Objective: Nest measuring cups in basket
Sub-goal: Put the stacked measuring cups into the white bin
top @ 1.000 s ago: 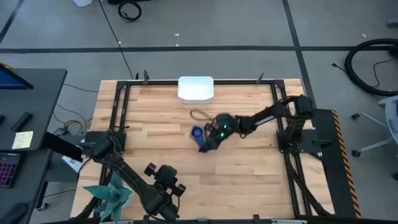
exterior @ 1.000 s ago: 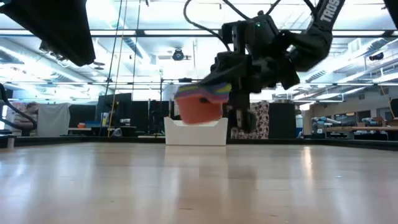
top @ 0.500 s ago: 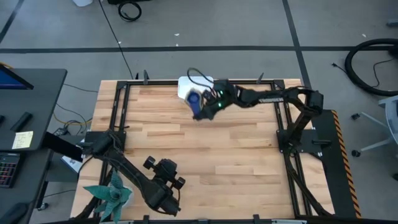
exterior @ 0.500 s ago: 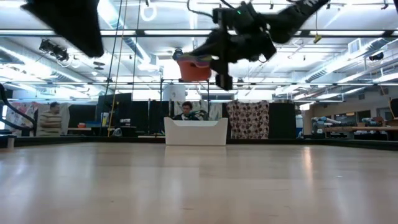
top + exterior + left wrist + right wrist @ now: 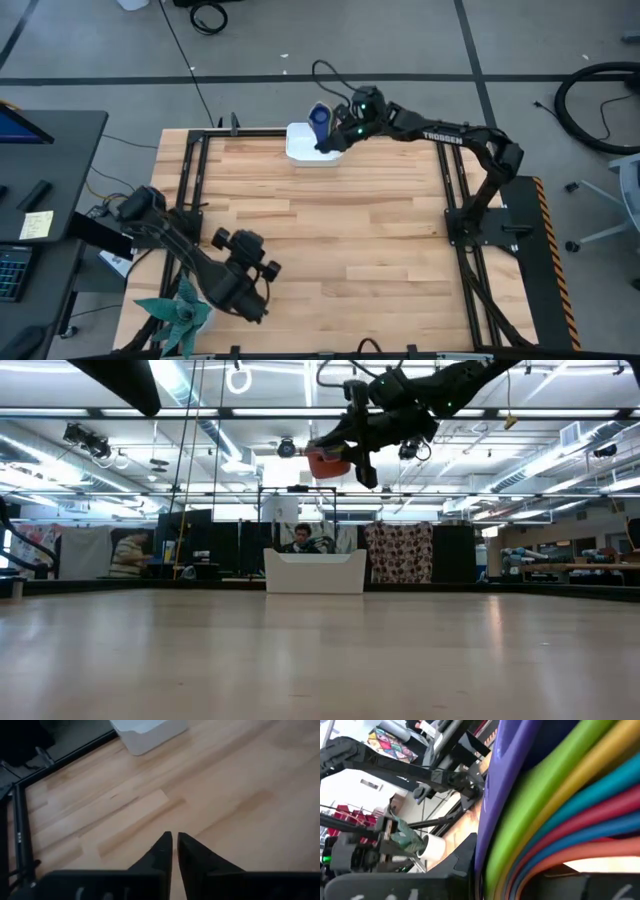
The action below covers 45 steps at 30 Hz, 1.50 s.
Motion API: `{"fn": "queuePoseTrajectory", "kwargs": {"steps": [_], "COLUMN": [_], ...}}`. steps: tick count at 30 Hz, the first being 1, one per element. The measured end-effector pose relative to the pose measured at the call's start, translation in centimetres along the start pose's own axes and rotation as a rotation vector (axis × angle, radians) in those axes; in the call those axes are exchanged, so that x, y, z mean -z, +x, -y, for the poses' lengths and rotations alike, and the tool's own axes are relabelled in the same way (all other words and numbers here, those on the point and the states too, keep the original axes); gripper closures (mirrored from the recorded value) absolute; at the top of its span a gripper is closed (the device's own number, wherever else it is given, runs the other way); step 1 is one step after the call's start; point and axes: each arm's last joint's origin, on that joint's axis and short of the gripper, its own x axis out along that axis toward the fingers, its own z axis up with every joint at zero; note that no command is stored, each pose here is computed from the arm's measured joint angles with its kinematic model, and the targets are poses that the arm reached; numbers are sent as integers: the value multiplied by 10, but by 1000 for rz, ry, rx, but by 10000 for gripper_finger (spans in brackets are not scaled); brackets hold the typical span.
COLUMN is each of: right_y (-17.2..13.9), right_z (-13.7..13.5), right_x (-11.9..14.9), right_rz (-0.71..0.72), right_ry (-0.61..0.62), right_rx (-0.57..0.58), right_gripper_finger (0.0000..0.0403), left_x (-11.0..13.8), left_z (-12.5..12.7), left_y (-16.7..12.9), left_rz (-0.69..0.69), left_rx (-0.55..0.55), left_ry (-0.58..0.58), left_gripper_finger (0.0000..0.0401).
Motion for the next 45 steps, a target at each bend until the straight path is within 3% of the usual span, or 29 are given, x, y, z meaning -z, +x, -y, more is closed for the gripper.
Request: {"fn": "queuePoseTrajectory", "kwargs": {"steps": [11, 19, 26, 34, 45], "right_y": [-17, 10, 29, 38, 5], "right_z": [26, 67, 92, 100, 126], "right_x": [-13, -26, -66, -100, -109], "right_rz": [-16, -80, -132, -211, -186], "right_ry": [-36, 4, 18, -13, 17], "right_rx": [-78, -156, -263, -434, -392], "right_gripper_finger": [310, 310, 310, 310, 310], "left_x": [-57, -88, -100, -107, -108], "left_z": [-33, -51, -56, -57, -57], "left_y": [18, 37, 49, 58, 59], "left_rz": [-2, -34, -99, -108, -109], "left_rx": [-38, -97, -105, -110, -116], "left_ry": [-63, -86, -73, -63, -66], "left_gripper_finger": [396, 397, 398, 398, 398]}}
